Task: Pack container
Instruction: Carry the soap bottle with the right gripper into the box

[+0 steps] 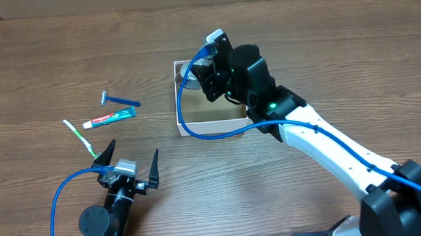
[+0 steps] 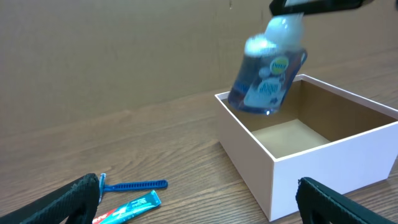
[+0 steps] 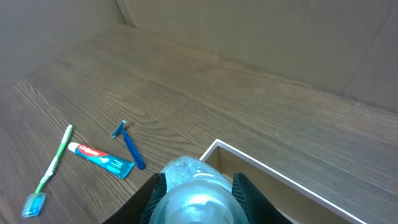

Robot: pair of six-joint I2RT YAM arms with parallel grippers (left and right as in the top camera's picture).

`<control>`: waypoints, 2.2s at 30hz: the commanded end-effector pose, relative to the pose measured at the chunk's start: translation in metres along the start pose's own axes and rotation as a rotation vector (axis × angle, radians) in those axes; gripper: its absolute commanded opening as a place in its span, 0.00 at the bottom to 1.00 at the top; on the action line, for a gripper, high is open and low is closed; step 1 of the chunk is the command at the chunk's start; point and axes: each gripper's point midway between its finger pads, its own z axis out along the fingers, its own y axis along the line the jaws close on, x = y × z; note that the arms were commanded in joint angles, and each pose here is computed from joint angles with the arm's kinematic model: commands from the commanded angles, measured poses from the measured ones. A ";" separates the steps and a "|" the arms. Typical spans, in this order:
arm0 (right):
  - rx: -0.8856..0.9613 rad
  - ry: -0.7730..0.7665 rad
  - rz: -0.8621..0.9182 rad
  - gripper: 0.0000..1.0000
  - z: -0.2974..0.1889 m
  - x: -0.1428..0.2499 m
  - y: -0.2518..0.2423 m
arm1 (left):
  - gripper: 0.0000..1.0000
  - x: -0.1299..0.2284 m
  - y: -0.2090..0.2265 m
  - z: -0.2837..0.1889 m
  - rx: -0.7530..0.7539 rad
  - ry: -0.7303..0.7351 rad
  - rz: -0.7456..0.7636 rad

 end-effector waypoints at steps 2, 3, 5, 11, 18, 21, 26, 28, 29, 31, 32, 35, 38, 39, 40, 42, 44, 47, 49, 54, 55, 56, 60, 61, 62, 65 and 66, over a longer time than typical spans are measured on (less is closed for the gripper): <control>0.007 -0.027 0.001 0.10 0.019 -0.005 -0.003 | 1.00 0.000 0.000 0.000 0.003 -0.004 0.011; 0.027 -0.018 0.002 0.10 0.023 0.000 -0.008 | 1.00 0.000 0.000 0.000 0.003 -0.004 0.011; 0.055 -0.009 0.000 0.10 0.028 0.005 -0.014 | 1.00 0.000 0.000 0.000 0.003 -0.004 0.011; 0.056 0.015 -0.004 0.10 0.042 0.020 -0.017 | 1.00 0.000 0.000 0.000 0.003 -0.004 0.011; 0.053 0.019 -0.003 0.18 0.047 0.025 -0.018 | 1.00 0.000 0.000 0.000 0.003 -0.004 0.011; 0.054 0.028 -0.002 0.25 0.049 0.029 -0.018 | 1.00 0.000 0.000 0.000 0.003 -0.004 0.011; 0.054 0.029 -0.002 0.43 0.049 0.029 -0.018 | 1.00 0.000 0.000 0.000 0.002 -0.004 0.011; 0.051 0.029 -0.002 0.54 0.050 0.029 -0.018 | 1.00 0.000 0.000 0.000 0.003 -0.004 0.011; 0.043 0.030 -0.002 0.58 0.050 0.029 -0.017 | 1.00 0.000 0.000 0.000 0.003 -0.004 0.011; 0.042 0.029 -0.002 0.61 0.050 0.029 -0.016 | 1.00 0.000 0.000 0.000 0.003 -0.004 0.011; 0.041 0.026 -0.002 0.61 0.050 0.028 -0.016 | 1.00 0.000 0.000 0.000 0.003 -0.004 0.011; 0.022 -0.013 -0.008 0.61 0.050 0.017 -0.012 | 1.00 0.000 0.000 0.000 0.003 -0.004 0.011; -0.009 0.001 -0.002 0.61 0.048 0.005 -0.005 | 1.00 0.000 0.000 0.000 0.003 -0.004 0.011; -0.014 0.014 -0.001 0.61 0.046 0.000 -0.003 | 1.00 0.000 0.000 0.000 0.003 -0.004 0.011; -0.012 0.026 0.000 0.61 0.045 -0.005 -0.003 | 1.00 0.000 0.000 0.000 0.003 -0.004 0.011; -0.010 0.051 0.004 0.62 0.038 -0.022 0.000 | 1.00 0.000 0.000 0.000 0.003 -0.004 0.011; -0.005 0.091 0.011 0.62 0.029 -0.033 0.002 | 1.00 0.000 0.000 0.000 0.003 -0.004 0.011; 0.017 0.180 0.095 0.54 0.007 -0.035 0.004 | 1.00 0.000 0.000 0.000 0.003 -0.004 0.011; 0.047 0.240 0.184 0.21 -0.015 -0.028 0.000 | 1.00 0.000 0.000 0.000 0.003 -0.004 0.011; 0.144 0.421 0.289 0.04 -0.042 0.014 -0.020 | 1.00 0.000 0.000 0.000 0.003 -0.004 0.011; 0.152 0.442 0.295 0.04 -0.045 0.019 -0.022 | 1.00 0.000 0.000 0.000 0.003 -0.004 0.011; 0.173 0.456 0.295 0.04 -0.047 0.023 -0.026 | 1.00 0.000 0.000 0.000 0.003 -0.004 0.011; 0.210 0.492 0.337 0.04 -0.040 0.054 -0.035 | 1.00 0.000 0.000 0.000 0.003 -0.004 0.011; 0.210 0.491 0.365 0.04 -0.036 0.063 -0.038 | 1.00 0.000 0.000 0.000 0.003 -0.004 0.011; 0.203 0.485 0.396 0.04 -0.032 0.070 -0.039 | 1.00 0.000 0.000 0.000 0.003 -0.004 0.011; 0.208 0.456 0.530 0.04 -0.020 0.094 -0.049 | 1.00 0.000 0.000 0.000 0.003 -0.004 0.011; 0.206 0.447 0.553 0.04 -0.019 0.096 -0.051 | 1.00 0.000 0.000 0.000 0.003 -0.004 0.011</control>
